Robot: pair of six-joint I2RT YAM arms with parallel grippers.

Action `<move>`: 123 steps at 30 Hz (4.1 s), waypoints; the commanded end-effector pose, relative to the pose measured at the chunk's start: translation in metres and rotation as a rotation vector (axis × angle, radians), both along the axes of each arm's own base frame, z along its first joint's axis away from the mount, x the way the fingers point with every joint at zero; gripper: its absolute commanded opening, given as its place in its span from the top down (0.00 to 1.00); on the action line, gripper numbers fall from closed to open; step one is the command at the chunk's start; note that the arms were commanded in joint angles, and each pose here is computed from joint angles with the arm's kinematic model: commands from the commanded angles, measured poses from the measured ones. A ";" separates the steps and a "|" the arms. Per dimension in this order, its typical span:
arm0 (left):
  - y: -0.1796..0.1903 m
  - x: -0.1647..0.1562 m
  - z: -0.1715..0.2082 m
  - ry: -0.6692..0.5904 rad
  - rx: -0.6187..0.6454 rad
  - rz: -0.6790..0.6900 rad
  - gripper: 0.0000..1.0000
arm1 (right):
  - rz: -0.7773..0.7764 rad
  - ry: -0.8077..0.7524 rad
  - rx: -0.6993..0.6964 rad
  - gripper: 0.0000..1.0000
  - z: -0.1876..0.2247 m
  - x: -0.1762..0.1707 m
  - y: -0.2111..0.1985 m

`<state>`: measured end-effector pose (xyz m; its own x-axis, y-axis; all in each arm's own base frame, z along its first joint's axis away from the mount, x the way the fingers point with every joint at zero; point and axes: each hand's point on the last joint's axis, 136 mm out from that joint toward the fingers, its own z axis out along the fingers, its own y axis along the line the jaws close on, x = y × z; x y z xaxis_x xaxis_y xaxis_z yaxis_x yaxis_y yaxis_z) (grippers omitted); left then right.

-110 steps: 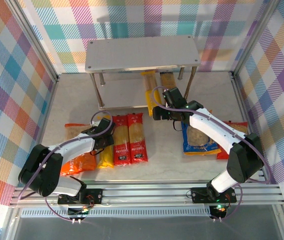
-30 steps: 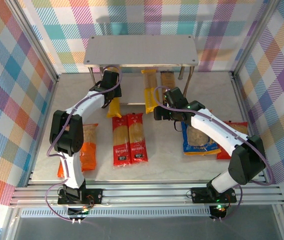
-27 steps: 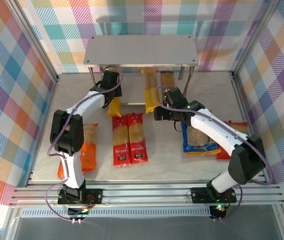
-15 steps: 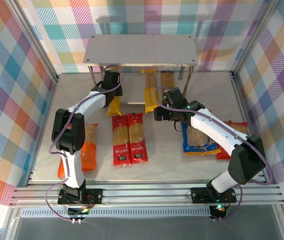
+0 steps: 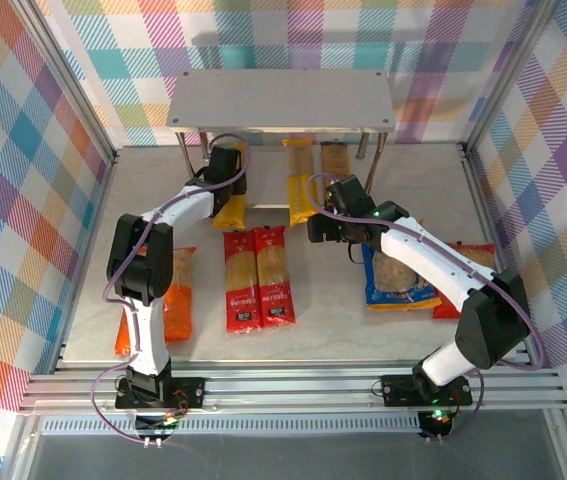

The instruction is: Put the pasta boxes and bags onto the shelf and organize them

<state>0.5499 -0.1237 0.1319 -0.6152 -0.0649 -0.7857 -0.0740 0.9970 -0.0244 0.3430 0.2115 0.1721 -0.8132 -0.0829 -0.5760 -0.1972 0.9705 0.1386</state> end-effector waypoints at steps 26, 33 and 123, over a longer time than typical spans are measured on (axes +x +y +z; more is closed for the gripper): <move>-0.011 -0.163 0.000 0.259 -0.044 -0.066 1.00 | -0.015 -0.012 0.045 0.09 0.010 -0.006 -0.001; -0.006 -0.164 -0.020 0.298 -0.014 -0.049 1.00 | -0.019 -0.020 0.045 0.09 0.013 -0.009 -0.004; -0.062 -0.280 -0.106 0.461 -0.192 -0.008 0.19 | -0.008 -0.053 0.065 0.06 0.013 -0.014 -0.008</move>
